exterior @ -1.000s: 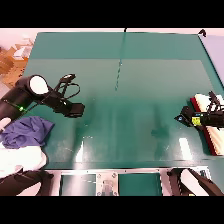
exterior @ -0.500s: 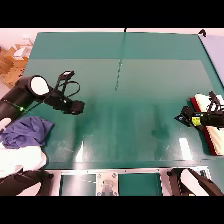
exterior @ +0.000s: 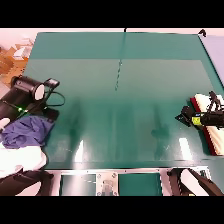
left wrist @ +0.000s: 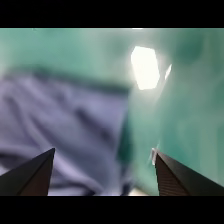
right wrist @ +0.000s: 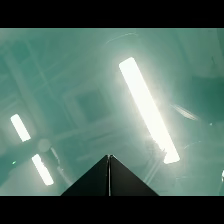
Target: Fold the shirts.
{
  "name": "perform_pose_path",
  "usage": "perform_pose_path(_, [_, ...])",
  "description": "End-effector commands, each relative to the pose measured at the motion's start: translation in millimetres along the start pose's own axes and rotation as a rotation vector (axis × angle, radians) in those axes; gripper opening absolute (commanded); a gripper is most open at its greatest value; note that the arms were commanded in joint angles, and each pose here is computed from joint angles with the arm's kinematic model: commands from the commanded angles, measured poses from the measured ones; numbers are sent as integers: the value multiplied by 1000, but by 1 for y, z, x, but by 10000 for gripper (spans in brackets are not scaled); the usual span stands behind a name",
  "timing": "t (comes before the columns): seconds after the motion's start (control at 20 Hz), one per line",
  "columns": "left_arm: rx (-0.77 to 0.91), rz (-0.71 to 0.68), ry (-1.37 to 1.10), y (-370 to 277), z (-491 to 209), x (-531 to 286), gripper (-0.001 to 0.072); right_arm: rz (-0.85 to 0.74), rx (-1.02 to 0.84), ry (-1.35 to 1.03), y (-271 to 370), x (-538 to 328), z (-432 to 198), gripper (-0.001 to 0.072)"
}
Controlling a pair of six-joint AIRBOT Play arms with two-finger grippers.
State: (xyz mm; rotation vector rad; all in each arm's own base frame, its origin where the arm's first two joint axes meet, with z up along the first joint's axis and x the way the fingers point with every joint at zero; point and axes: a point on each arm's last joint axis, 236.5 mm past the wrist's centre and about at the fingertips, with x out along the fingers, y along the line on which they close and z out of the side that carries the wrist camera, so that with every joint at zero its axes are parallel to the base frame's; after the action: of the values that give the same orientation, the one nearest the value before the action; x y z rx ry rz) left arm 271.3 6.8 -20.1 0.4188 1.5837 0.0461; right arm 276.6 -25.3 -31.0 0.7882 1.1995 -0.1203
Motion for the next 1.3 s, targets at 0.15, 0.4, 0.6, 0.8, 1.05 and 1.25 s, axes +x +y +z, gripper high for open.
perform_pose_path(0.15, [-45,38,169,23,-62,73,714,0,-6,-1,0,0,0,14])
perform_pose_path(0.4, [-1,15,179,31,-69,82,24,1,-5,-1,0,0,0,13])
perform_pose_path(0.6, [-71,-99,-56,29,10,9,23,23,5,-1,6,0,0,14])
perform_pose_path(0.8, [43,-268,-482,-32,103,-140,23,28,-4,-13,10,-5,6,14])
perform_pose_path(1.05, [250,-503,-812,-162,136,-246,24,42,-35,-46,24,-22,21,15])
perform_pose_path(1.25, [364,-757,-741,-286,138,-232,24,65,-54,-73,36,-34,32,15])
